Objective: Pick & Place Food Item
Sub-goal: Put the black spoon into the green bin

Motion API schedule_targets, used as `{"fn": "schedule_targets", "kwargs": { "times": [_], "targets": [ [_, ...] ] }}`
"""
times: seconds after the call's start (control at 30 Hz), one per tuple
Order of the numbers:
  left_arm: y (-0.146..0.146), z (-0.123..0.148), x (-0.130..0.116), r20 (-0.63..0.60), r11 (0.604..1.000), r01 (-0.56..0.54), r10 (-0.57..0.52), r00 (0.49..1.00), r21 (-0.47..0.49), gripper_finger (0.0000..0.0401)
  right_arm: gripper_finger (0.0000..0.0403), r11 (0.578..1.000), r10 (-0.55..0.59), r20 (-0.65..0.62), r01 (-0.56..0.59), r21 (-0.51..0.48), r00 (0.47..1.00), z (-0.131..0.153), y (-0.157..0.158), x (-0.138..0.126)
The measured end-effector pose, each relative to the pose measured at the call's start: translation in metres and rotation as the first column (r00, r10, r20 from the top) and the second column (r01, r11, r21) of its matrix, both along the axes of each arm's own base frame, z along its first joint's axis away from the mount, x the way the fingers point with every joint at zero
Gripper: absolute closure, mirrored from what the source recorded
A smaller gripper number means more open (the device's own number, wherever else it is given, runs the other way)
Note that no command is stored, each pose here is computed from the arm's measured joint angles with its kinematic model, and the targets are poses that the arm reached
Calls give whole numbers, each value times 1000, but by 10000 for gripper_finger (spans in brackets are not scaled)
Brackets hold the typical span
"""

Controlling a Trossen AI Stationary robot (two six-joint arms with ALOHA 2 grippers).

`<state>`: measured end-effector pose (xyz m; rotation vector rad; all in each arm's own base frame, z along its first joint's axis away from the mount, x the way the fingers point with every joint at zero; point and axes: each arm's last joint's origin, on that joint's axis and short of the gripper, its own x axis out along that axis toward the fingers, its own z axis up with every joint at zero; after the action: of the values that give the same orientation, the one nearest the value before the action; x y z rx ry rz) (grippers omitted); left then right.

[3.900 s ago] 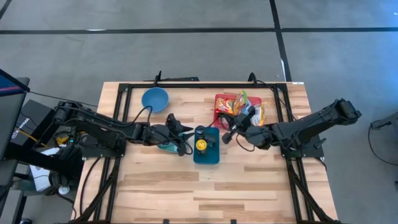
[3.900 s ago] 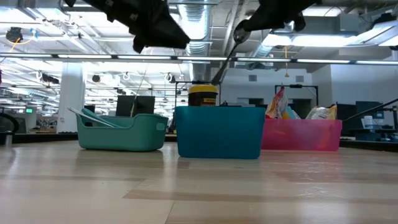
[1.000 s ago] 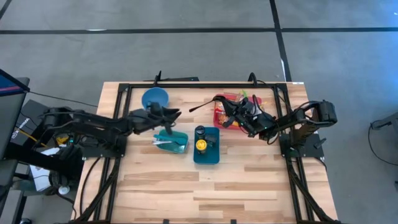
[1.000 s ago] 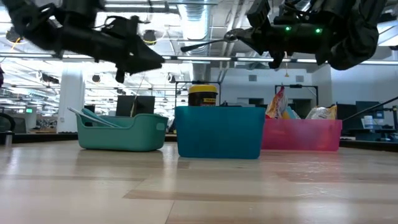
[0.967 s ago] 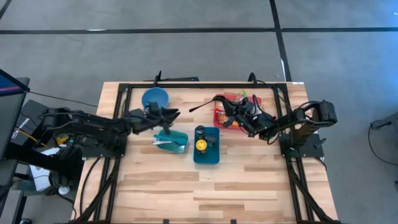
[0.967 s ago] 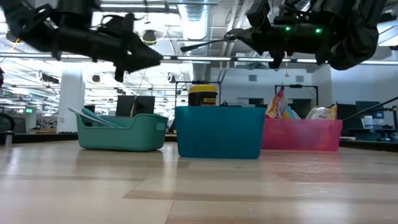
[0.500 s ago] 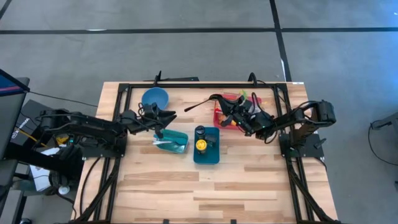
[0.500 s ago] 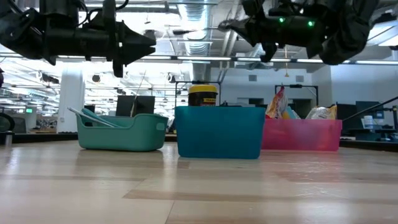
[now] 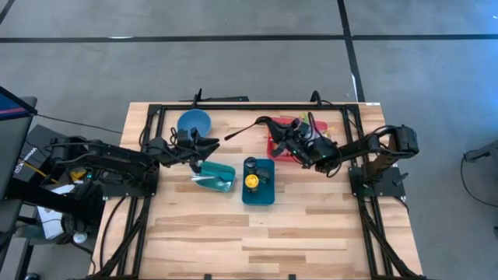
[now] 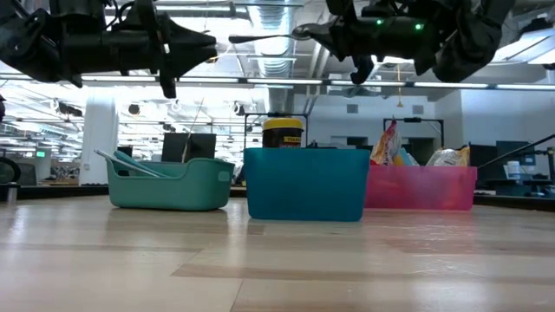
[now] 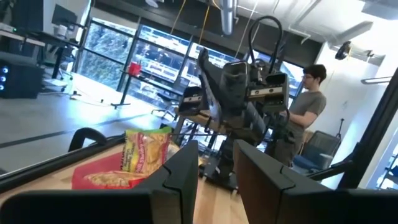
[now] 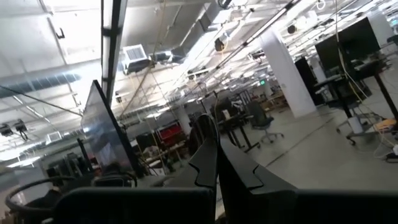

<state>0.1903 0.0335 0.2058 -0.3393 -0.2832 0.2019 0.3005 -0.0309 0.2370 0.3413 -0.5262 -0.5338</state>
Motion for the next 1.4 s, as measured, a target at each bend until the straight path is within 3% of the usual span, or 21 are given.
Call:
{"fn": "schedule_targets", "kwargs": {
  "times": [1.13, 1.4],
  "targets": [
    [-9, 2, 1, 19, 999, 37, -37, 999, -5, 305, 403, 996, 66, -78, -62, 58, 995, 9, 4, 22],
    [-8, -2, 12, -10, 999, 36, -37, 999, -28, 305, 403, 997, 66, -89, -61, 57, 994, -5, 3, 46]
  ]
}}
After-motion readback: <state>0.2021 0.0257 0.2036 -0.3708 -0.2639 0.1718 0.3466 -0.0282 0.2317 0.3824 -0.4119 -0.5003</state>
